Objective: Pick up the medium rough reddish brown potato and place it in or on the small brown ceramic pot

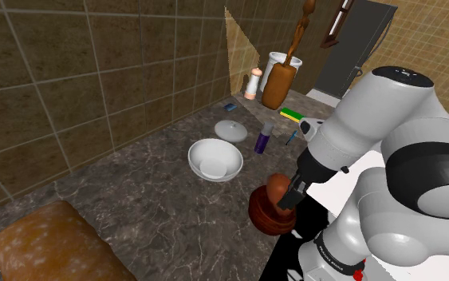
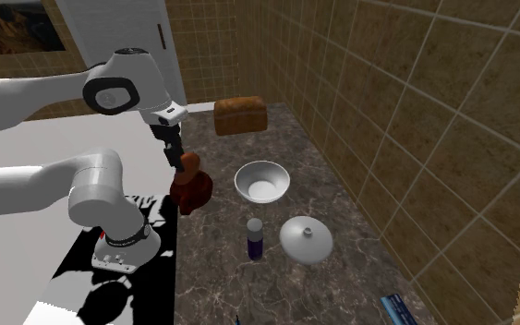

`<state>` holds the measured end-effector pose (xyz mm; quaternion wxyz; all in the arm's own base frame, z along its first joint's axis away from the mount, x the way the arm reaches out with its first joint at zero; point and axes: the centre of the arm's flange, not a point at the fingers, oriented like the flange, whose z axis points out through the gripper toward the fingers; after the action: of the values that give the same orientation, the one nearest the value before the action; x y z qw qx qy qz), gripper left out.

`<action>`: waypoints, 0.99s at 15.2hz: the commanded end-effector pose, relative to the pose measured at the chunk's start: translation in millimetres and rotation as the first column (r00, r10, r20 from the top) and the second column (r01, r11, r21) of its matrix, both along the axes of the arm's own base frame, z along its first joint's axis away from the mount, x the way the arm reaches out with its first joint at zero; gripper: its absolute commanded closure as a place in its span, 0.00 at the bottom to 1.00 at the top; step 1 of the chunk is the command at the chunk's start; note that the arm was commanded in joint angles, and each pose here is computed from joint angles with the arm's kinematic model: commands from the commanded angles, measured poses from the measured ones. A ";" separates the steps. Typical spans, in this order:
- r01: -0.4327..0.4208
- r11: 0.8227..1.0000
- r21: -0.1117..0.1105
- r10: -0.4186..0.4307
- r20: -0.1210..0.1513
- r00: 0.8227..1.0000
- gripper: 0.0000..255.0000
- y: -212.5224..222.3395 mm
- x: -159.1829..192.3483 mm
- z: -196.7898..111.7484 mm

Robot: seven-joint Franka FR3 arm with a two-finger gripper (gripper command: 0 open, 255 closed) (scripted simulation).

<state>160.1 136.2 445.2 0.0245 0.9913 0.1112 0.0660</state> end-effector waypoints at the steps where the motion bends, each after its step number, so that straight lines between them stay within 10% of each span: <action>1: 0.000 1.000 -0.001 0.000 -0.003 1.000 0.00 -0.4 -0.1 -0.7; 15: 0.001 1.000 -0.002 -0.001 -0.003 1.000 0.00 2.0 -6.5 46.9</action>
<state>153.6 138.1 491.9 0.0250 0.9914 0.1110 0.0643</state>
